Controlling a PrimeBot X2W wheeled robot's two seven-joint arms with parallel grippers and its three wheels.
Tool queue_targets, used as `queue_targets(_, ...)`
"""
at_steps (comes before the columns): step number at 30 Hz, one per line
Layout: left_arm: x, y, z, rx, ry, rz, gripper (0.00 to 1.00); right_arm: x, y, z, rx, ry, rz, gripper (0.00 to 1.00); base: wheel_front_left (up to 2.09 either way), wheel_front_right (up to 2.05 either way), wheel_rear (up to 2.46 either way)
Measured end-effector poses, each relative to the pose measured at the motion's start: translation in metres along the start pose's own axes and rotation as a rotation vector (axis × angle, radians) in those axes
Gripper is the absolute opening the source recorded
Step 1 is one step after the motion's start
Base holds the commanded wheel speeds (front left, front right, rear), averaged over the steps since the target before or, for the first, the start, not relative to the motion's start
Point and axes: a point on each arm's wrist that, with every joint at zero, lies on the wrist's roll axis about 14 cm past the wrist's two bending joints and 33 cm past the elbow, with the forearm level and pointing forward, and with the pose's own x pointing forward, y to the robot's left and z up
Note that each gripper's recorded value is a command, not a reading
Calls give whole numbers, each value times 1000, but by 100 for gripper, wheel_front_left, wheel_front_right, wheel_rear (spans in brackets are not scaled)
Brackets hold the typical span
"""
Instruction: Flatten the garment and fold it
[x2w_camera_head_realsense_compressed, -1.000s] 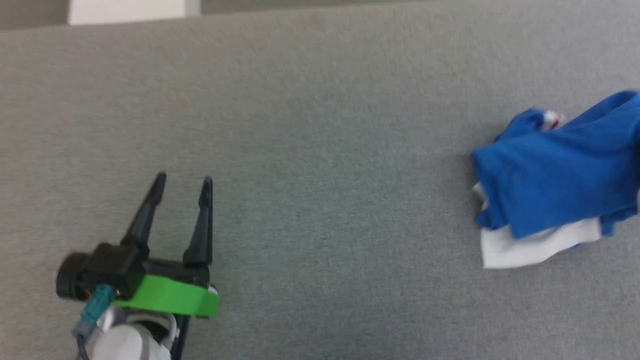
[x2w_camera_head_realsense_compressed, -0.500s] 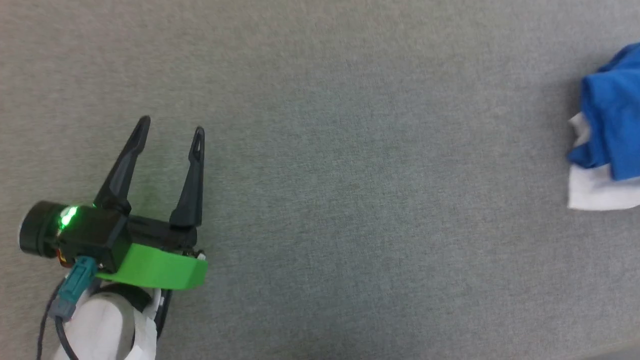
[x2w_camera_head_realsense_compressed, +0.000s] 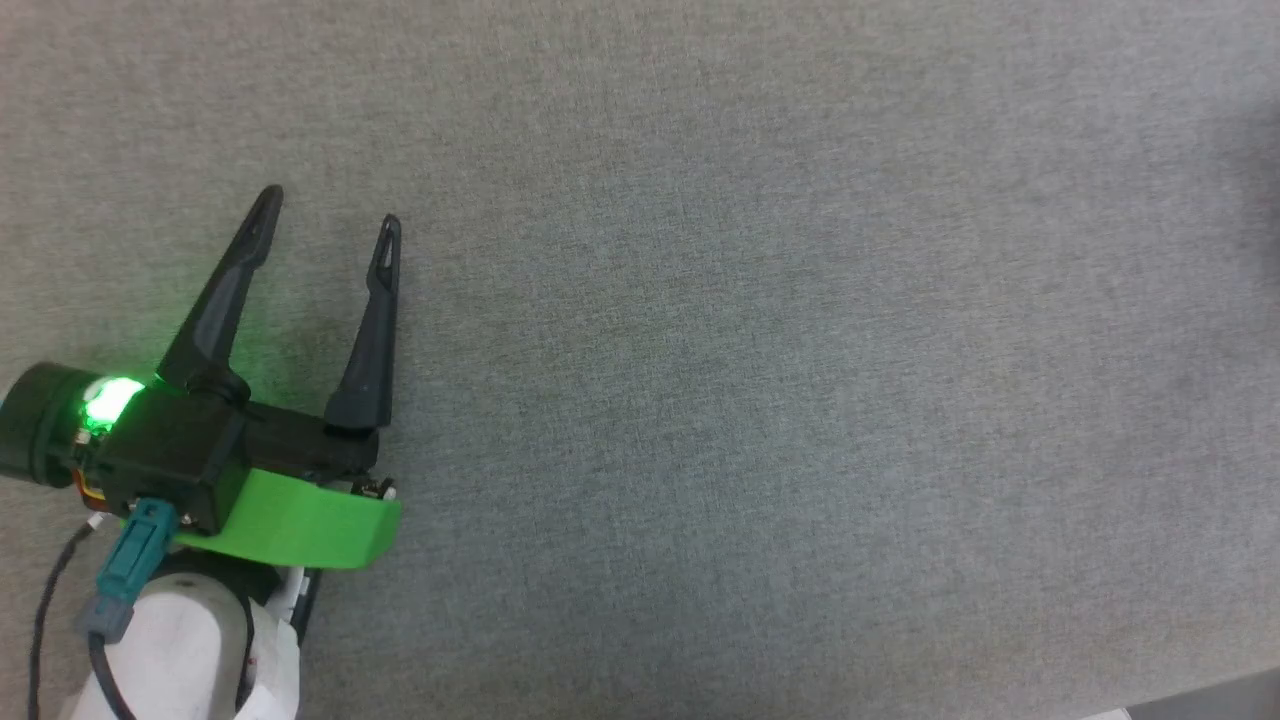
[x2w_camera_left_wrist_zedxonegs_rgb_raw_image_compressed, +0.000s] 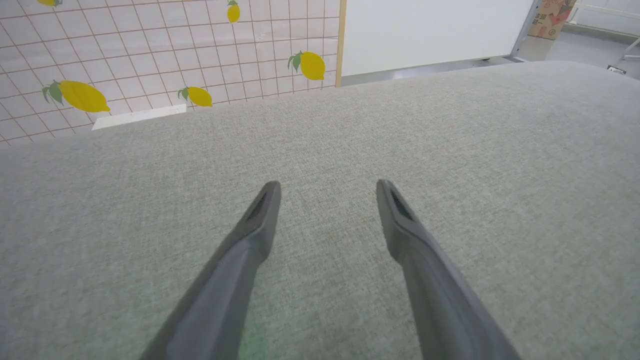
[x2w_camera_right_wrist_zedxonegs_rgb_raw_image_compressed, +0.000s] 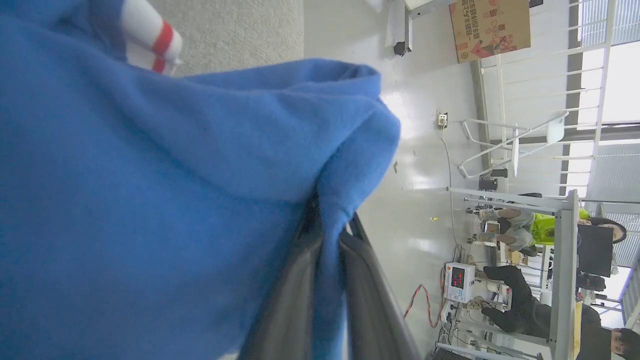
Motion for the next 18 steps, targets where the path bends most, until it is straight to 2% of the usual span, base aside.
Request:
queue_targets(3,4,0,-5,1,8,-8,100,9,3,2,-1,-2,-4,1,0,0,0)
queue_targets(4,6,0,-7,2,11,-13,100,11,5,1,3,3,-4,11,0,0,0)
queue_targets(5,7,-1,-8,3,11,-17,100,13,6,0,6,6,-3,25,0,0,0)
queue_targets(6,8,-1,-9,2,15,-21,100,15,8,-3,7,15,-2,46,0,0,0)
queue_targets(7,9,-2,-10,0,15,-25,100,16,9,-5,8,21,-2,86,0,0,0)
queue_targets(8,11,-3,-11,-1,17,-29,100,17,10,-8,13,30,-4,86,0,0,0)
queue_targets(9,12,-4,-12,-2,20,-32,100,18,10,-10,14,35,-6,100,0,0,0)
queue_targets(18,11,-8,-5,-3,4,-33,100,17,3,-19,48,43,-26,100,0,0,0)
